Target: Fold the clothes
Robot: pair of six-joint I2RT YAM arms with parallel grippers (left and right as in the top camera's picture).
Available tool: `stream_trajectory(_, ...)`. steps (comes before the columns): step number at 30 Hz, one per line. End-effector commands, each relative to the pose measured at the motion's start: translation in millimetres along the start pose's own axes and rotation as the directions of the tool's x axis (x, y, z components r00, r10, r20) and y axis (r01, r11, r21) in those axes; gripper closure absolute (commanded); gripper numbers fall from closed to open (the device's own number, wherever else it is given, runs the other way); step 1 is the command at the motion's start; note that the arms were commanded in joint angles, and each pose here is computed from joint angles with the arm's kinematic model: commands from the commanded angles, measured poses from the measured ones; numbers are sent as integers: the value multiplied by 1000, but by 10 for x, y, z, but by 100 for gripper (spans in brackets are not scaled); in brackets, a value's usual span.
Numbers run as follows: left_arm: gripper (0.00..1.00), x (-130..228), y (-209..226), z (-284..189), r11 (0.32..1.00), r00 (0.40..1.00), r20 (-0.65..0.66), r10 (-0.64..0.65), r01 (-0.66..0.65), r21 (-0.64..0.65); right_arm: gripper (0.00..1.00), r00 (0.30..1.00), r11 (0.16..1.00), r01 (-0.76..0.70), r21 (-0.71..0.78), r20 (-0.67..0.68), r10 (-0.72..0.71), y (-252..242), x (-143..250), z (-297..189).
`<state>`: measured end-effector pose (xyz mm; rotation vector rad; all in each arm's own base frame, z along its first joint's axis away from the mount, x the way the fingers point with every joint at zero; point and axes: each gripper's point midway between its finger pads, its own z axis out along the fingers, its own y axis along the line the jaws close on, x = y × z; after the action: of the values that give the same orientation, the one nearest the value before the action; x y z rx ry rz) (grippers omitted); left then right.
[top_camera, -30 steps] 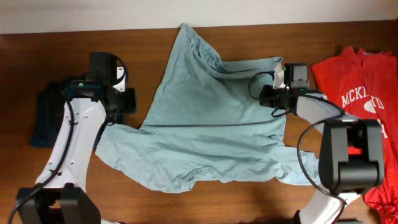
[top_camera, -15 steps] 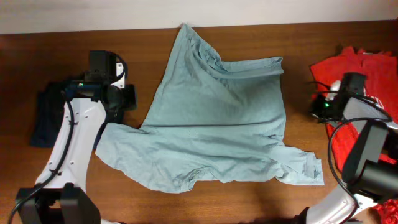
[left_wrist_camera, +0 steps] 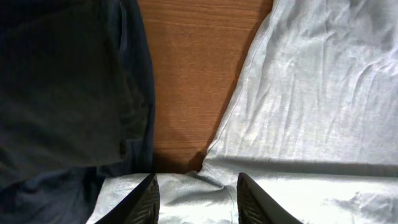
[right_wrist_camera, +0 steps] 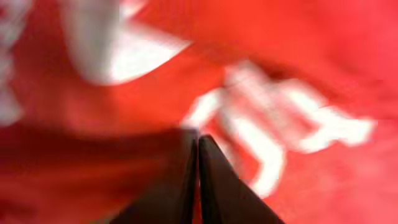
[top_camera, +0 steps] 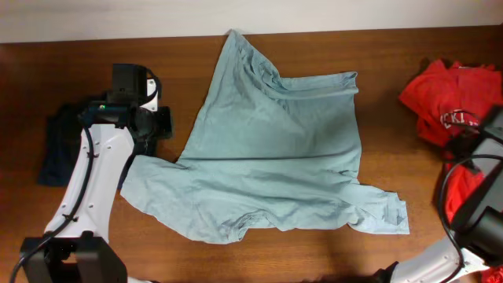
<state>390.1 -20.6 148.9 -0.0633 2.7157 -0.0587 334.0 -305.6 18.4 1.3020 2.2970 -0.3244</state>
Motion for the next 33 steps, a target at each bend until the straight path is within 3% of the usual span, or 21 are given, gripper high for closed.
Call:
stream_trajectory(1,60,-42,-27,-80,1000,1000,20,17,-17,14,91,1000,994,10,-108,-13,-12,47,-97,20)
stream_trajectory(3,59,-42,-27,-80,1000,1000,20,17,-17,14,91,997,933,45,-356,-41,-64,472,-68,-118)
stream_trajectory(6,60,-42,-27,-80,1000,1000,20,17,-17,14,92,986,760,90,-644,-50,-160,1100,47,-503)
stream_trajectory(9,59,-28,-26,-80,1000,1000,14,17,-17,13,93,972,661,108,-743,-59,-226,1461,227,-748)
stream_trajectory(12,59,-9,-24,-80,1000,1000,6,16,-17,13,93,956,629,155,-762,-45,-290,1704,397,-831)
stream_trajectory(15,59,-12,-24,-80,1000,1000,7,16,-17,13,92,940,702,235,-672,-26,-339,1796,525,-735)
stream_trajectory(18,59,-11,-24,-80,1000,1000,7,16,-17,13,91,929,808,325,-492,6,-370,1712,537,-517)
stream_trajectory(22,60,-12,-24,-80,1000,1000,7,16,-17,13,87,925,888,377,-263,54,-376,1499,413,-230)
stream_trajectory(29,59,-11,-23,-80,1000,1000,7,16,-17,12,87,950,934,311,-175,86,-300,1154,157,98)
stream_trajectory(33,59,-11,-23,-80,1000,1000,7,16,-17,12,87,975,972,216,-98,73,-209,612,-65,234)
